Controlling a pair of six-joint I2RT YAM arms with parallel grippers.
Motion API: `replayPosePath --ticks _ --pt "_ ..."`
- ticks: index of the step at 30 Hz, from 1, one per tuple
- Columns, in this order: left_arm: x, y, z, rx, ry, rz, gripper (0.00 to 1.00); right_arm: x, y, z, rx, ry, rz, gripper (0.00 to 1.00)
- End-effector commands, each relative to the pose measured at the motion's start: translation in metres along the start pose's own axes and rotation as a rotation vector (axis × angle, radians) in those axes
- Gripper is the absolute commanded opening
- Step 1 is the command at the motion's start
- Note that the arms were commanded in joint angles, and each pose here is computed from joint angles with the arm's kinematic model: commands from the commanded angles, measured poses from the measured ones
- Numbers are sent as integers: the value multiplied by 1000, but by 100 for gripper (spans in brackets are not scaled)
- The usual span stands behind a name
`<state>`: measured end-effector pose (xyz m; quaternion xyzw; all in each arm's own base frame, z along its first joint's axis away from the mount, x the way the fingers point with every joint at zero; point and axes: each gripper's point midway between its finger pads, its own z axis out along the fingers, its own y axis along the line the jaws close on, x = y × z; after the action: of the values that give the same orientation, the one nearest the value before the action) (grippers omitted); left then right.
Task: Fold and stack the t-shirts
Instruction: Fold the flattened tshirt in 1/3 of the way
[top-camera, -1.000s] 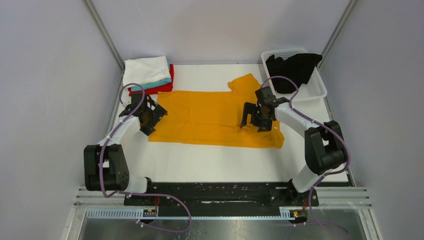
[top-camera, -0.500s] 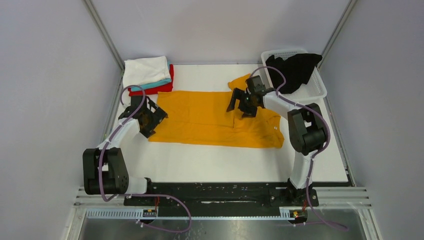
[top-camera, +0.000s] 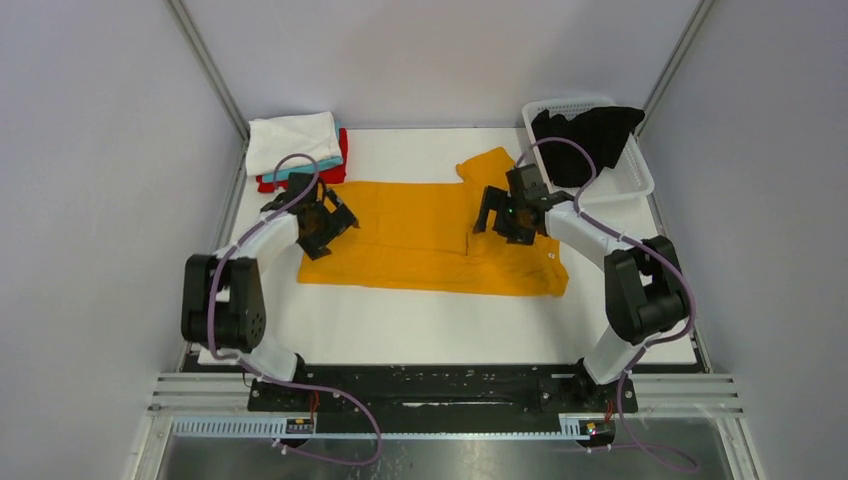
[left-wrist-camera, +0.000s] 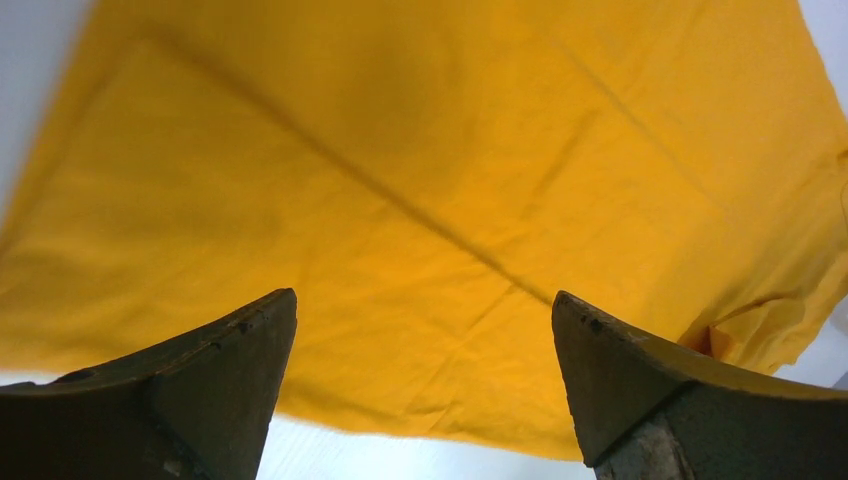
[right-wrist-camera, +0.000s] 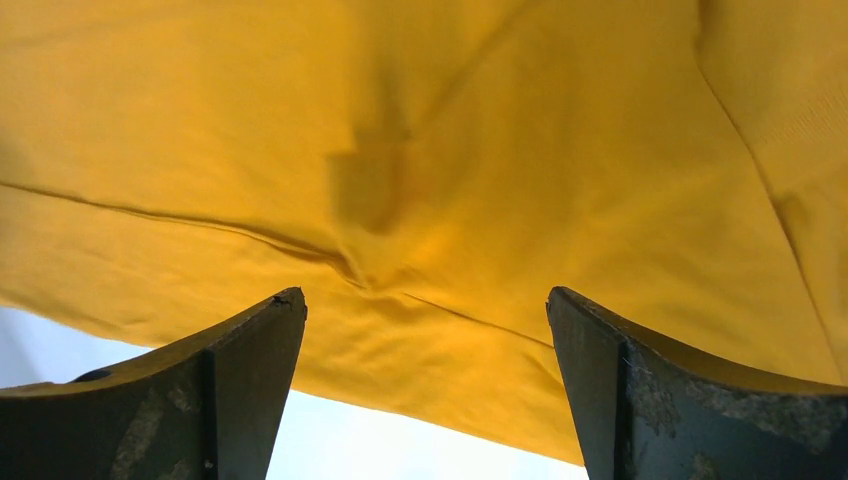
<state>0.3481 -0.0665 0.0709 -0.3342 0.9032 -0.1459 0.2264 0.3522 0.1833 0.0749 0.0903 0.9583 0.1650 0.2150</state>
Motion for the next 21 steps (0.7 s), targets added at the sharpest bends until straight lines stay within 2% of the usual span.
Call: replayPosePath --ticks 1,7,15,21 --pt "-3 -39 23 84 45 50 99 27 -37 1 118 23 -35 100" --pt "27 1 47 -24 120 29 99 69 -61 16 163 136 14 100" --pt "74 42 20 -22 130 21 99 151 -92 -6 168 260 117 99" --pt "111 71 -1 -47 189 28 99 206 -115 -31 202 319 147 99"
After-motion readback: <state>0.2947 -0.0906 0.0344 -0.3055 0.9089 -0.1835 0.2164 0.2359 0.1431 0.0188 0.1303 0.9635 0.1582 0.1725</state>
